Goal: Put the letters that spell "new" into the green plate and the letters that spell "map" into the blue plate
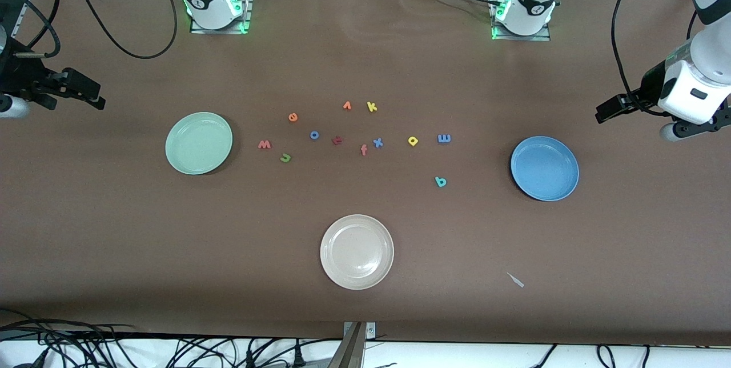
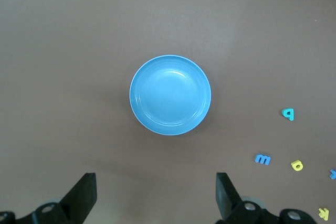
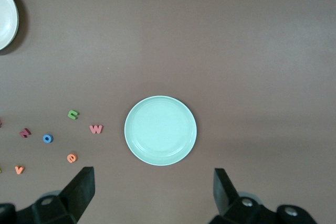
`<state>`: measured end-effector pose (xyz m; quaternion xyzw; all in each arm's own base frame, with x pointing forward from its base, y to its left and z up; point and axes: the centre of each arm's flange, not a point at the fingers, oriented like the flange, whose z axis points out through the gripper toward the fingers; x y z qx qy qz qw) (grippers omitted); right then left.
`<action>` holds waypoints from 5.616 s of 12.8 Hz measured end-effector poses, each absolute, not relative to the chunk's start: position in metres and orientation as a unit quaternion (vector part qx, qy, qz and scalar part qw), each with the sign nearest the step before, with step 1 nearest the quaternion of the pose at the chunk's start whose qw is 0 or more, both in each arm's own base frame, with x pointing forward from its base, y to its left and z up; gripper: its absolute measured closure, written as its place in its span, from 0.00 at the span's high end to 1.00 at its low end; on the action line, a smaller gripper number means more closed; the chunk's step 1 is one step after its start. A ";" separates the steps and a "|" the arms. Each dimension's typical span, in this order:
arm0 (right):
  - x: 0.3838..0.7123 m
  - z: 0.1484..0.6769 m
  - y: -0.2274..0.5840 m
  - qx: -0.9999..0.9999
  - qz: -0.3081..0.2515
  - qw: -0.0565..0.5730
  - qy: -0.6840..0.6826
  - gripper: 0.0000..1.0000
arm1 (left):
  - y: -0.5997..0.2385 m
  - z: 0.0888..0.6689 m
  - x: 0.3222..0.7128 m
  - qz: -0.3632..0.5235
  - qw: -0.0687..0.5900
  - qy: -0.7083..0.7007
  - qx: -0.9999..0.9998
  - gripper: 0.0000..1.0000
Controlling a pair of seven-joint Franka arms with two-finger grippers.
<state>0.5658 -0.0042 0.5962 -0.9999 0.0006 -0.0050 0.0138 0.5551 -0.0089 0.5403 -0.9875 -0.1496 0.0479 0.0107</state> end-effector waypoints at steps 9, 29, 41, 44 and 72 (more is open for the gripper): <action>0.566 0.596 -0.003 -1.000 -0.005 0.014 0.000 1.00 | -0.009 0.540 0.555 0.049 0.011 -0.150 -0.987 1.00; 0.566 0.595 0.000 -1.000 -0.004 0.014 -0.003 1.00 | -0.009 0.539 0.556 0.050 0.011 -0.150 -0.987 1.00; 0.568 0.589 0.015 -1.000 0.002 0.014 -0.016 1.00 | -0.010 0.535 0.557 0.053 0.010 -0.148 -0.987 1.00; 0.569 0.589 0.015 -1.000 0.002 0.014 -0.015 1.00 | -0.010 0.535 0.557 0.053 0.010 -0.148 -0.988 1.00; 0.573 0.580 0.009 -1.000 0.010 0.014 -0.011 1.00 | -0.022 0.466 0.577 0.128 0.014 -0.175 -0.976 1.00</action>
